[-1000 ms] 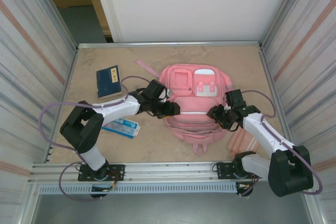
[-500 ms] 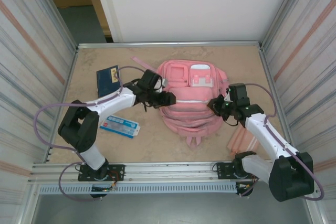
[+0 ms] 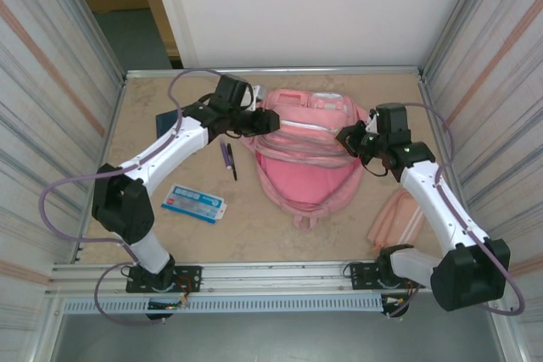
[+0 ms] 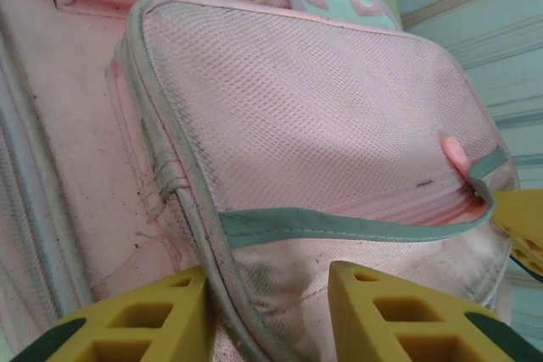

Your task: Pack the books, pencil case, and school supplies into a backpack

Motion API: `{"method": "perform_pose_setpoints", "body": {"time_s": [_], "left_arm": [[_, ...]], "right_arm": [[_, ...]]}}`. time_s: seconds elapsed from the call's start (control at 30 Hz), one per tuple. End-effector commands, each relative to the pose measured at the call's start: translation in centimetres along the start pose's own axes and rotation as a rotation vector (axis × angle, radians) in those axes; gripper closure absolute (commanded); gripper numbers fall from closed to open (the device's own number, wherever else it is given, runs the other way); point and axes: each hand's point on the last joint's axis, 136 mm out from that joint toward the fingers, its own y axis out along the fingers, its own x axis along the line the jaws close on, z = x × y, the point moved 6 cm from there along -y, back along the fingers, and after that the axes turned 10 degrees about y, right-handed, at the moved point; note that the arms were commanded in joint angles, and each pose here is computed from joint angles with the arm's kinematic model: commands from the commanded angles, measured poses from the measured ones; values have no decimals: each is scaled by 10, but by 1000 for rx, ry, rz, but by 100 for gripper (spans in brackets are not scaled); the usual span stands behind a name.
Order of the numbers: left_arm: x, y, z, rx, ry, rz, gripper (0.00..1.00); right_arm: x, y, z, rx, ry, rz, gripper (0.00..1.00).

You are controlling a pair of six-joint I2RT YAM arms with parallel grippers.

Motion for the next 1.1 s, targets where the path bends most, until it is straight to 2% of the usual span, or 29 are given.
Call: {"method": "perform_pose_setpoints", "body": {"time_s": [0.0, 0.13, 0.37, 0.6, 0.87, 0.97, 1.07], "left_arm": [[-38, -11, -21, -56, 98, 177, 63], [-45, -16, -29, -89, 160, 193, 64], [-48, -18, -42, -152, 218, 190, 65], [-40, 7, -41, -117, 233, 180, 66], [-3, 59, -12, 26, 138, 122, 61], [4, 59, 3, 74, 95, 93, 57], [12, 46, 15, 45, 109, 26, 55]], "right_arm": [[51, -13, 0, 39, -117, -187, 100], [72, -16, -1, 49, -189, -293, 100], [76, -22, -4, 8, -258, -276, 100], [65, -24, -4, -32, -296, -236, 100], [-6, 13, -4, -54, -249, -25, 100], [-23, 18, -2, -63, -233, 17, 100], [-35, 18, 1, -65, -234, 50, 100]]}}
